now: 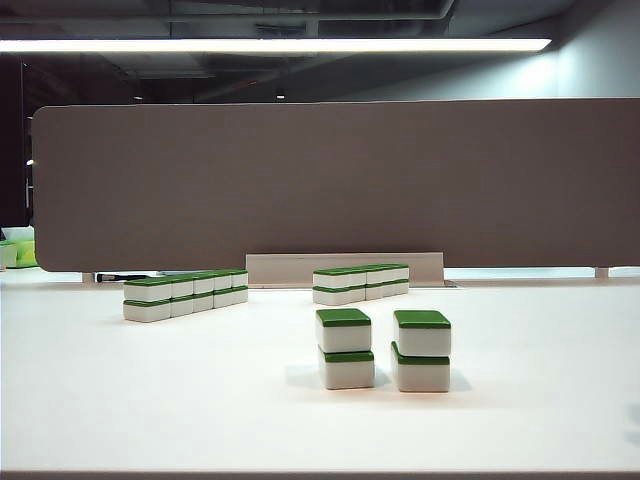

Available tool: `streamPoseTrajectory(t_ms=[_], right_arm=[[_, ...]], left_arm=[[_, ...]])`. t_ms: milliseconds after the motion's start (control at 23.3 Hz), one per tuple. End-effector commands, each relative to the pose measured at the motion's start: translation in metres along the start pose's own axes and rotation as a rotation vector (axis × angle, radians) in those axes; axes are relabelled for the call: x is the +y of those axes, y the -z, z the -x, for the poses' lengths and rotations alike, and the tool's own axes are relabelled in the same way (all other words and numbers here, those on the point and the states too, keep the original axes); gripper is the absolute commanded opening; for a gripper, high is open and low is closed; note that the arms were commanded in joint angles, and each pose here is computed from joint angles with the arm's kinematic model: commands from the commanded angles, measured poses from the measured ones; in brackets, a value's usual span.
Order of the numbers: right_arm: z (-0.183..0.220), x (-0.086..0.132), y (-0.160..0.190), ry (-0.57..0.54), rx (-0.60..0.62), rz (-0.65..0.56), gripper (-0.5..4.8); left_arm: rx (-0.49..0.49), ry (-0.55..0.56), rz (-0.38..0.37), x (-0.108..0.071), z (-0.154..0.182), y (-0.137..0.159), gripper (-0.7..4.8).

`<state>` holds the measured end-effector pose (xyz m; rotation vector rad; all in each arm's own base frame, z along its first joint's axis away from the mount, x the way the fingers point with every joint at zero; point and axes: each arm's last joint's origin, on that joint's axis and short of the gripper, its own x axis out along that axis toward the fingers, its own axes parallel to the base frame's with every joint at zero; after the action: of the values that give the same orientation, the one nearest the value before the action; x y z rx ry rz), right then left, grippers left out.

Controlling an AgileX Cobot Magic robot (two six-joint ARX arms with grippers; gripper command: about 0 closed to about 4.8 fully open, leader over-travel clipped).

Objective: Take a mahjong tile from the mahjong wall and then place it on the table close to you.

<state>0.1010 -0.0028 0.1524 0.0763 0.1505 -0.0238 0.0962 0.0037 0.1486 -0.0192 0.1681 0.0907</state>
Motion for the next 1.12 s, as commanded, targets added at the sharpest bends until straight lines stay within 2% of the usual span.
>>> streamPoseTrajectory(t_ms=[43,1116], right_arm=[[0.0022,-0.0007,0.0061,0.017,0.044,-0.002,-0.01],[0.0046,-0.0004,0.005,0.01,0.022,0.004,-0.01]], left_arm=[[0.012,0.006,0.002,-0.0003,0.0001,0.0007,0.2],[0.012,0.007,0.002,-0.0003,0.0001,0.0007,0.2]])
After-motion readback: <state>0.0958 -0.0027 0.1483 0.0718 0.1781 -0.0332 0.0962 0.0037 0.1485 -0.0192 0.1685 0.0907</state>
